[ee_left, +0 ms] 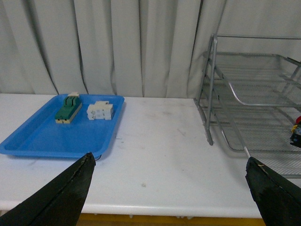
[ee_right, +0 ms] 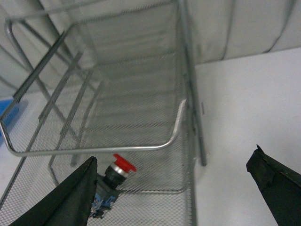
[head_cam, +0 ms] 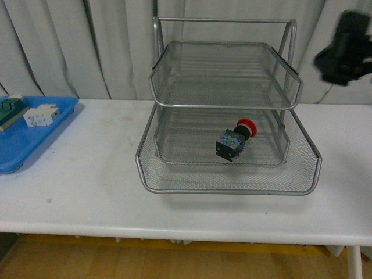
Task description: Place button on rack with both arms
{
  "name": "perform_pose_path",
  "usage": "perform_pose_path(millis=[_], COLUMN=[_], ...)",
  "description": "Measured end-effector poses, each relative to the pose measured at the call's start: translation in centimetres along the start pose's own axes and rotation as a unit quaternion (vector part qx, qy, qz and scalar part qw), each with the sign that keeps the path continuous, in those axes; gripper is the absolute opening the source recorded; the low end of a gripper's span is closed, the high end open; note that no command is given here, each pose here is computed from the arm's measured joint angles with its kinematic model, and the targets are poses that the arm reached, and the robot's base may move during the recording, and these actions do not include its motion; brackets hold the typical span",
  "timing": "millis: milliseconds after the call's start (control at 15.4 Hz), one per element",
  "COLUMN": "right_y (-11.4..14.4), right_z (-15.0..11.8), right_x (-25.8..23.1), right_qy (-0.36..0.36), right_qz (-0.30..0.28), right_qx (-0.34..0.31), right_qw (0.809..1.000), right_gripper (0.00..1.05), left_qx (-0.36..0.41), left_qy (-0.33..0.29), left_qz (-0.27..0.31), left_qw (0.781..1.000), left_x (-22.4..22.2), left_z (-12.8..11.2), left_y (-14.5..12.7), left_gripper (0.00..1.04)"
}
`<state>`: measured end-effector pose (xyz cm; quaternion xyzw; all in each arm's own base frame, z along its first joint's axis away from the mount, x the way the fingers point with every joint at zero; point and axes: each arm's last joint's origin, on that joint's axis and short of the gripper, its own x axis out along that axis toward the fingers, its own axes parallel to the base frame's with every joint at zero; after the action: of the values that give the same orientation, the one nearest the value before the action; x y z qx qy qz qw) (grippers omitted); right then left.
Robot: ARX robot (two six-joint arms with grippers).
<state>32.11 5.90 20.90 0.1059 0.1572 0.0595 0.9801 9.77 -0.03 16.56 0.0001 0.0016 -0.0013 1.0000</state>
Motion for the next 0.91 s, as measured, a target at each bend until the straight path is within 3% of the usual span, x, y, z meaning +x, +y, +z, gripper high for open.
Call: perform_pose_path(millis=[65, 324, 389, 584, 908], right_y=[1.5, 6.8, 7.7, 8.9, 10.3], right_z=[-0.1, -1.0, -2.3, -3.9, -8.2], right_x=[1.7, 4.4, 4.6, 4.5, 2.7], right_qy=[0.034, 0.13, 0.164, 0.207, 0.266], right_qz=[0.013, 0.055, 0.059, 0.066, 0.094], right_qx=[-0.005, -0.037, -0.047, -0.064, -0.088], right_qw=[0.999, 0.989, 0.984, 0.974, 0.955], right_gripper=[0.95, 0.49, 0.34, 0.06, 0.02], left_qx=[0.0, 0.0, 0.0, 0.0, 0.0], left_qy=[0.0, 0.0, 0.0, 0.0, 0.0], left_qz=[0.0, 0.0, 0.0, 0.0, 0.0], left_qw=[1.0, 1.0, 1.0, 1.0, 1.0], left_x=[0.0, 0.0, 0.0, 0.0, 0.0], left_z=[0.0, 0.0, 0.0, 0.0, 0.0], left_y=[0.0, 0.0, 0.0, 0.0, 0.0], left_gripper=[0.98, 0.98, 0.98, 0.98, 0.98])
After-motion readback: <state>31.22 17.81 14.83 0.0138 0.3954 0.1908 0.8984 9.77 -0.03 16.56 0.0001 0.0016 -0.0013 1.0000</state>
